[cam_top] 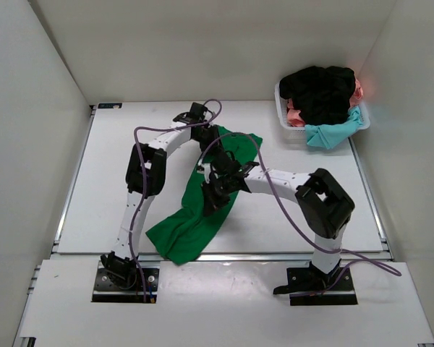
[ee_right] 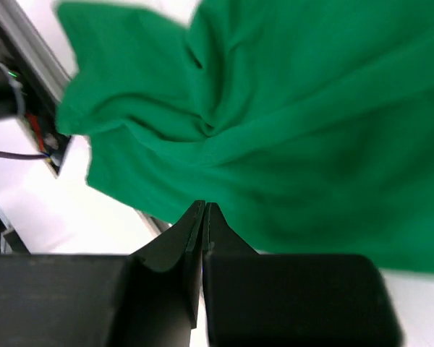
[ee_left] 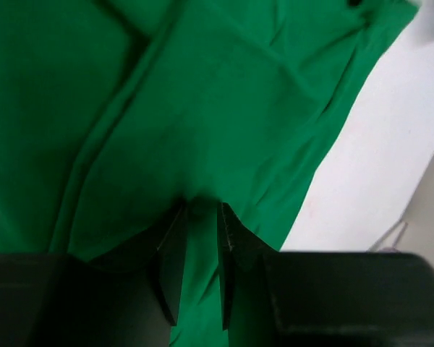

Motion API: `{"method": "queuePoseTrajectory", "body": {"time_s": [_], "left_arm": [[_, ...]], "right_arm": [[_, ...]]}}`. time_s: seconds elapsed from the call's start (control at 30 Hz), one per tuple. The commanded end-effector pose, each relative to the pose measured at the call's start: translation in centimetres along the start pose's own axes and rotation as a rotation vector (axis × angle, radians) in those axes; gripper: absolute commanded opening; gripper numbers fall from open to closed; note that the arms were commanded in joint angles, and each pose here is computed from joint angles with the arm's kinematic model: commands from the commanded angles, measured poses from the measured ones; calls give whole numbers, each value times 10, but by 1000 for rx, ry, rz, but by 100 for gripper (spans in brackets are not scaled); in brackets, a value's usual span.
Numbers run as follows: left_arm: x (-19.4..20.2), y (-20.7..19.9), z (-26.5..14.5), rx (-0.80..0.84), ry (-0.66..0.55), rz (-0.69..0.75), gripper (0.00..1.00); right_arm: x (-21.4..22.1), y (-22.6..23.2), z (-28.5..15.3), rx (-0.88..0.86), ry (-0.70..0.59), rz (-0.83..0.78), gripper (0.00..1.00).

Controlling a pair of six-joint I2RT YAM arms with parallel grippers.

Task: Fold and stack the t-shirts
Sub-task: Rotate the tshirt 90 degrees

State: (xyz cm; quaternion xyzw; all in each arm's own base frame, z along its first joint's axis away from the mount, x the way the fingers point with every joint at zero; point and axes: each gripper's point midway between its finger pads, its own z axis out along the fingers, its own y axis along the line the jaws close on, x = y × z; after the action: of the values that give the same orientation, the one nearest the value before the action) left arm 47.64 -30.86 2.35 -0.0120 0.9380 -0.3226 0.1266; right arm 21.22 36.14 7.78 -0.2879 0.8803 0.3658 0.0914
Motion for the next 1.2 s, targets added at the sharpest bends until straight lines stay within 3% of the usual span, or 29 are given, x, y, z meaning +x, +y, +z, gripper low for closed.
{"method": "queuePoseTrajectory", "body": {"time_s": [0.0,0.13,0.17,0.27,0.6,0.67,0.77,0.9,0.97,1.0,1.03,1.13,1.17], "left_arm": [[-30,-8,-8,-41,-78,58,34],[-46,32,13,-146,-85,-21,34],[-61,22,8,-133,-127,-13,34],[-84,46,11,-140,-171,-104,34],[-156,76,-16,-99,-417,-201,33],[-167,70,-13,-20,-437,-218,33],[-208,39,-42,166,-539,-184,36],[-230,-33,-106,382,-620,-92,52],[-226,-59,-136,430,-616,-23,55],[-217,-65,-148,425,-586,1,56],[-210,-62,-150,403,-562,0,56],[-156,-64,-178,247,-438,122,58],[-119,-39,-157,146,-320,69,58]], "right_arm": [[7,0,20,-16,25,-6,0],[32,-44,20,139,84,74,0],[35,-61,14,200,92,110,1],[40,-97,1,295,110,157,1],[4,-188,-30,495,132,142,0],[-14,-190,-34,479,95,119,0],[-37,-187,-41,473,56,73,0],[-76,-154,-74,404,-82,52,0],[-90,-131,-98,390,-156,25,9],[-88,-130,-102,398,-157,33,23],[-90,-118,-113,399,-185,24,29],[-65,-105,-121,371,-173,92,30],[-53,-103,-119,365,-164,132,31]]}}
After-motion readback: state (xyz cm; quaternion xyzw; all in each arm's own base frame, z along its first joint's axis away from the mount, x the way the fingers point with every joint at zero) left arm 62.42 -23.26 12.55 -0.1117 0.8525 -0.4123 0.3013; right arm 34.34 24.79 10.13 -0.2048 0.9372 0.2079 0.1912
